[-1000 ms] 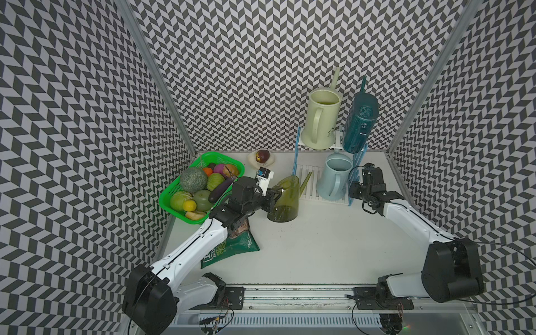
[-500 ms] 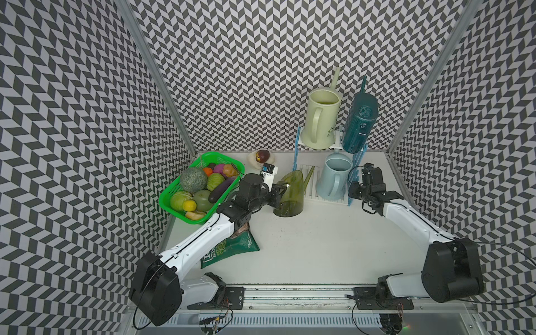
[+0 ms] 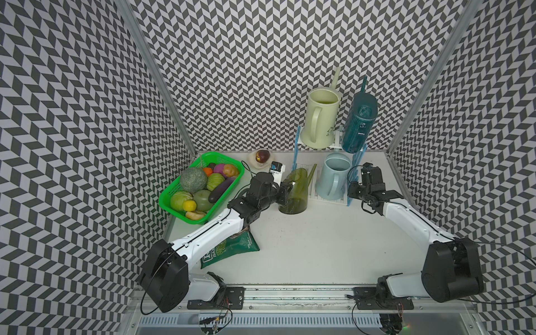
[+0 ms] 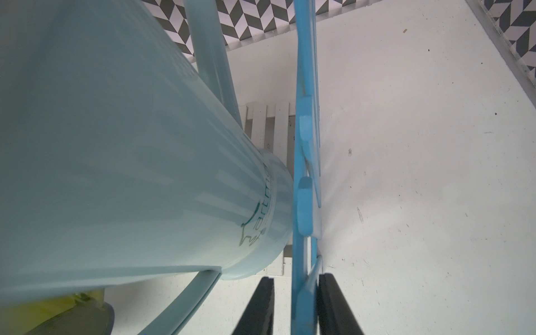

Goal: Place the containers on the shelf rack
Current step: 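Place the container on the shelf.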

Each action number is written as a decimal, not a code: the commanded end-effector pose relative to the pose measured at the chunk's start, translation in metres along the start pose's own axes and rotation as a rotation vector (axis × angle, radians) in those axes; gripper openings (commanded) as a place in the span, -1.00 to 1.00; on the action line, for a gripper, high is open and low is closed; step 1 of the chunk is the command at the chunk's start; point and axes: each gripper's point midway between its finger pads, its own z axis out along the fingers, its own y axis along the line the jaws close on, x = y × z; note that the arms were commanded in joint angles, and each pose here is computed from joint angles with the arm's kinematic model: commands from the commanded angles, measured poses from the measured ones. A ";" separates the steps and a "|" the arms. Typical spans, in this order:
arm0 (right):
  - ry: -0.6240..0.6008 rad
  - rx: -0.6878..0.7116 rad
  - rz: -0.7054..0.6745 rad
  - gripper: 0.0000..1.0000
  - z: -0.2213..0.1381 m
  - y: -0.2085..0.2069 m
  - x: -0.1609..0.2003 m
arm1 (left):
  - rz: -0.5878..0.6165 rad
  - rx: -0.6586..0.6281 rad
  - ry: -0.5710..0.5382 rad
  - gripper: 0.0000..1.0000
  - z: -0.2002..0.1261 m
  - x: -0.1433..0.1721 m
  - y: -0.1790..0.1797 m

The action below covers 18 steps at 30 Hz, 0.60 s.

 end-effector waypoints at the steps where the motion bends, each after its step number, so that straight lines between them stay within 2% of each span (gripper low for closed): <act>1: -0.035 -0.069 -0.015 -0.43 -0.005 0.022 -0.015 | -0.001 -0.006 -0.153 -1.00 0.000 -0.045 -0.007; 11: -0.024 -0.061 -0.022 -0.41 -0.007 0.021 -0.013 | 0.029 -0.039 -0.219 -1.00 0.017 -0.048 -0.016; 18: -0.029 -0.057 -0.024 -0.40 -0.011 0.019 -0.014 | 0.039 -0.090 -0.296 -1.00 0.028 -0.046 -0.009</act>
